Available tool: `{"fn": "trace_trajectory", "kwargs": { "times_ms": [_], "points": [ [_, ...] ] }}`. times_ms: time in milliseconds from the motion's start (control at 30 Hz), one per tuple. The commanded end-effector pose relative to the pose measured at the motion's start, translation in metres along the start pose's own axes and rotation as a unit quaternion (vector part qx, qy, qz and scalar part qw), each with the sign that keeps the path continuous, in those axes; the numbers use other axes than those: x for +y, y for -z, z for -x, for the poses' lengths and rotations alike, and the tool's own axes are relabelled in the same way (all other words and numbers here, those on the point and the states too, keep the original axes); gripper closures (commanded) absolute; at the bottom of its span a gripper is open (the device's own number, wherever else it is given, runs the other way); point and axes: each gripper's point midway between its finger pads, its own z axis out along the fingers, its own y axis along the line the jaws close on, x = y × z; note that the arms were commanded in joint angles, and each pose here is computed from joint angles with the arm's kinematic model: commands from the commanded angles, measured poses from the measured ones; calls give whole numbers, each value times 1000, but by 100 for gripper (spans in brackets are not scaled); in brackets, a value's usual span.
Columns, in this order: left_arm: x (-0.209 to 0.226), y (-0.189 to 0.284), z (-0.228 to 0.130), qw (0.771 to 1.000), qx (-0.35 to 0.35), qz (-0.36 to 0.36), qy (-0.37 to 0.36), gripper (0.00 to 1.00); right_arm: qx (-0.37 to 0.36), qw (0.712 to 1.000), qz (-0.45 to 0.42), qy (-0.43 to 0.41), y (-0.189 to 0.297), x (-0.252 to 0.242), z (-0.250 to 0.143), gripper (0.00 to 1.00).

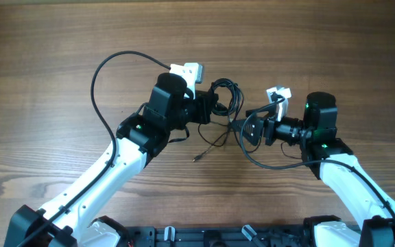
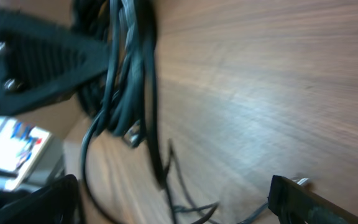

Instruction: Untangle cables

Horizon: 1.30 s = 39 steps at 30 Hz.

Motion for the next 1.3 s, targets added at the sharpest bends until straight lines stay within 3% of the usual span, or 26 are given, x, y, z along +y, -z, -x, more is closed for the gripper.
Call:
{"fn": "trace_trajectory", "kwargs": {
  "times_ms": [0,200,267,467,600,900,1100,1200,1267],
  "points": [
    [-1,8,3,999,-6,4,-34,96,-33,997,-67,-28,2,-24,15,0],
    [-5,8,-2,993,6,-10,-118,96,-45,994,-80,-52,6,-31,19,0],
    [-4,7,2,991,-3,-4,-132,96,-32,998,-47,-37,4,-19,16,2],
    [36,13,23,991,-64,114,-21,96,12,996,87,-19,5,28,2,16],
    [30,12,19,994,-55,94,3,96,24,990,133,45,5,45,-6,21],
    [4,7,3,1000,-8,18,6,96,21,988,73,138,-22,42,-10,27],
    [3,7,3,999,-7,15,28,96,35,988,19,147,-37,32,-19,33],
    [3,7,4,999,-8,14,28,96,58,989,22,132,-39,34,-32,42],
    [5,8,6,999,-13,17,29,96,73,990,32,120,-38,37,-40,57]
  ]
}}
